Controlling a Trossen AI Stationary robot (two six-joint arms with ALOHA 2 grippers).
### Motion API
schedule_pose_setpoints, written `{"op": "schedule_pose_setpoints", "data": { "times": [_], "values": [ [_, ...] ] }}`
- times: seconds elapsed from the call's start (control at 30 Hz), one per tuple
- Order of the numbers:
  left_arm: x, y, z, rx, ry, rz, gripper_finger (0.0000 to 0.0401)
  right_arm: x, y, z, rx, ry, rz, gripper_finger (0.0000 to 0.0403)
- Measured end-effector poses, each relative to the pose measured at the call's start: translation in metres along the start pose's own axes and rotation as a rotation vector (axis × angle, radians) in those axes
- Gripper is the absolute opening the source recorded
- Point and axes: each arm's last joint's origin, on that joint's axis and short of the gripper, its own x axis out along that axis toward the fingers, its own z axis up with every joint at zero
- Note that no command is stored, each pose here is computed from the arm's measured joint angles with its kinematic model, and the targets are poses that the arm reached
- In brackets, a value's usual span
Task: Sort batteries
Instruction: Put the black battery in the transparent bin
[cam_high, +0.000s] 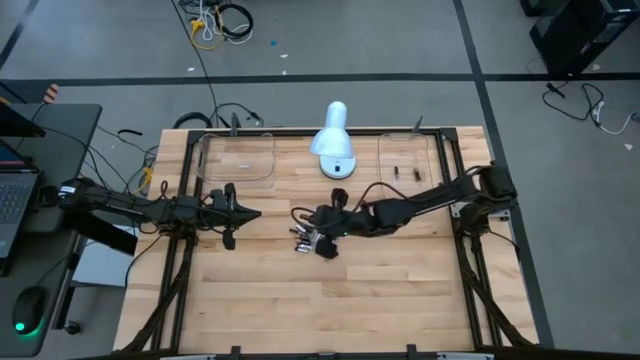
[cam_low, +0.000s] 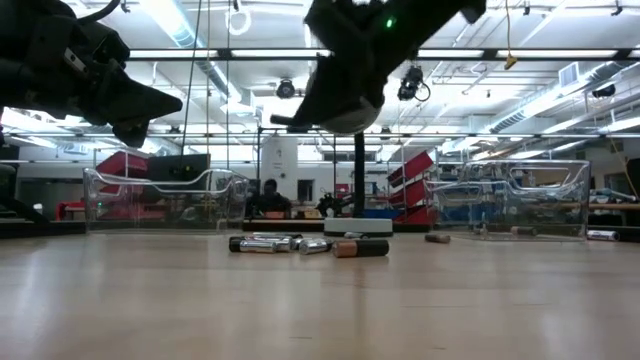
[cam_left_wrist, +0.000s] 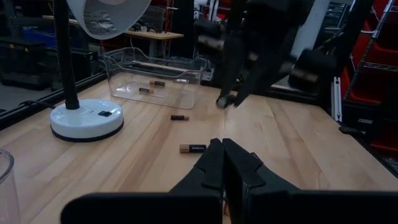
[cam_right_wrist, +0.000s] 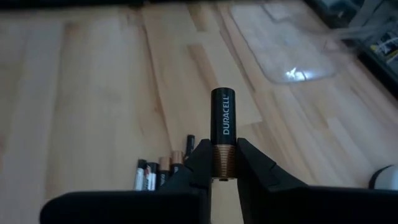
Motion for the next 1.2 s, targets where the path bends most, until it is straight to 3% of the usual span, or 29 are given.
{"op": "schedule_pose_setpoints", "data": {
  "times": [0.17, 0.5, 0.83, 1.2],
  "values": [
    [0.0, 0.0, 0.0, 0.0, 0.001, 0.0, 0.0002, -0.024, 0.0, 0.012, 0.009, -0.047, 0.02, 0.0041],
    [0.0, 0.0, -0.001, 0.001, 0.005, 0.001, 0.0002, -0.075, -0.004, 0.022, 0.036, -0.081, -0.05, 0.0041],
    [0.0, 0.0, -0.001, 0.02, 0.013, 0.002, 0.0002, -0.121, -0.011, 0.027, 0.148, -0.099, -0.012, 0.0041],
    [0.0, 0.001, -0.005, 0.036, 0.052, 0.009, 0.0002, -0.17, -0.031, 0.007, 0.331, 0.059, -0.053, 0.0041]
  ]
}}
